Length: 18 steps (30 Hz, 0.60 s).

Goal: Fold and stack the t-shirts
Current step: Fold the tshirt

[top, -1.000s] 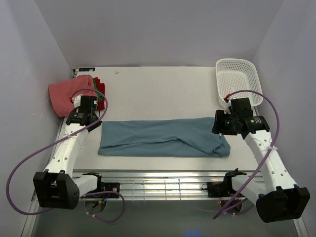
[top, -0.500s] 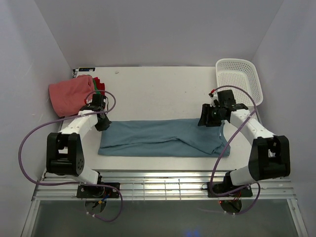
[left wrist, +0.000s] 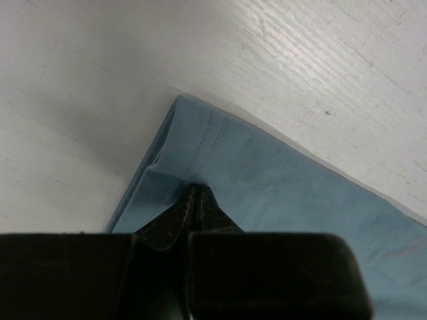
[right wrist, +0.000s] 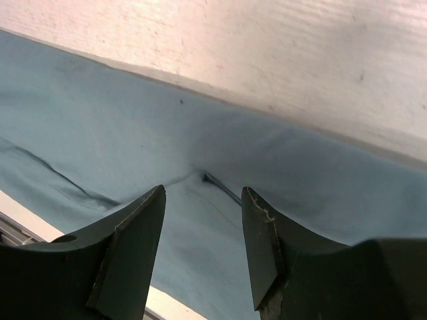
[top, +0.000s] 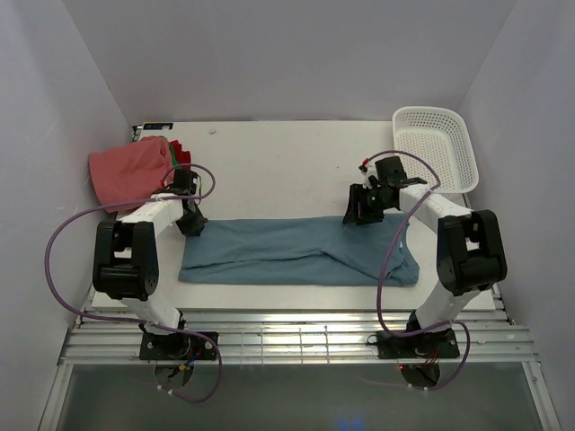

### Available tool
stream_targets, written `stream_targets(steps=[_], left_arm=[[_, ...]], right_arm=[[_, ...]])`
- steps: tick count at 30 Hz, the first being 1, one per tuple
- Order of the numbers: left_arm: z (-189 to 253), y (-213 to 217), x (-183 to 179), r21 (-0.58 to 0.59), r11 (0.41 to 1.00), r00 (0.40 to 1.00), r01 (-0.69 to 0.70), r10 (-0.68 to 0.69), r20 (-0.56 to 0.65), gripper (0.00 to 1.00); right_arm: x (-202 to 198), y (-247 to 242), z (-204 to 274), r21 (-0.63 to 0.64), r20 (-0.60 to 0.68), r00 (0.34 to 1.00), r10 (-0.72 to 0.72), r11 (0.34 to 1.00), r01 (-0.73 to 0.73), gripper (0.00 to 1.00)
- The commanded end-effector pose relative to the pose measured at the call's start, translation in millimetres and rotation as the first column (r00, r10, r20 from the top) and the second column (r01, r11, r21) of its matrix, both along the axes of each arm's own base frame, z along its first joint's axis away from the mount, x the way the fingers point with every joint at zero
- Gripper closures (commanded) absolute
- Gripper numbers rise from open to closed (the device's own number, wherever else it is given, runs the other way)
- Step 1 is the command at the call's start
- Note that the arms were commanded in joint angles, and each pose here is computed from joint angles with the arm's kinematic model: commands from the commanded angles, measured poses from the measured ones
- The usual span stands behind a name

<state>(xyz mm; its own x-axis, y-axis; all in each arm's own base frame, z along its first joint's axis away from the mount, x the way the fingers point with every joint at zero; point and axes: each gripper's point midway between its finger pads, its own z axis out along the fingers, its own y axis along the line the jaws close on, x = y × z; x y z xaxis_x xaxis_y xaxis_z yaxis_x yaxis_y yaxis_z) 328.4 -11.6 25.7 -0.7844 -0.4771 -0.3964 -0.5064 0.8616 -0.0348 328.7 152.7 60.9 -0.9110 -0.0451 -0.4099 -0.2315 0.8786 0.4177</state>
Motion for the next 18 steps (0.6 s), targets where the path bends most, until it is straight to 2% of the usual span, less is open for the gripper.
stream_targets(steps=[1, 8, 14, 15, 18], left_arm=[[20, -3, 21, -0.013, 1.0, 0.997, 0.008, -0.007, 0.08, 0.89], [27, 0, 27, 0.007, 1.0, 0.996, 0.016, -0.016, 0.093, 0.89], [32, 2, 30, 0.016, 1.0, 0.995, 0.018, -0.019, 0.101, 0.89], [33, 1, 32, 0.014, 1.0, 0.994, 0.018, -0.02, 0.106, 0.89], [34, 2, 33, 0.017, 1.0, 0.994, 0.019, -0.021, 0.106, 0.89]], right_arm=[[23, 17, 12, 0.033, 0.057, 0.998, 0.031, 0.999, -0.033, 0.45], [10, 32, -3, -0.039, -0.003, 0.997, 0.077, 0.996, -0.077, 0.46], [-11, 22, -10, -0.14, -0.044, 0.997, 0.068, 0.987, -0.074, 0.5], [-14, 19, -12, -0.152, -0.049, 0.997, 0.061, 0.986, -0.068, 0.51], [-23, 15, -13, -0.182, -0.051, 0.997, 0.058, 0.981, -0.066, 0.65]])
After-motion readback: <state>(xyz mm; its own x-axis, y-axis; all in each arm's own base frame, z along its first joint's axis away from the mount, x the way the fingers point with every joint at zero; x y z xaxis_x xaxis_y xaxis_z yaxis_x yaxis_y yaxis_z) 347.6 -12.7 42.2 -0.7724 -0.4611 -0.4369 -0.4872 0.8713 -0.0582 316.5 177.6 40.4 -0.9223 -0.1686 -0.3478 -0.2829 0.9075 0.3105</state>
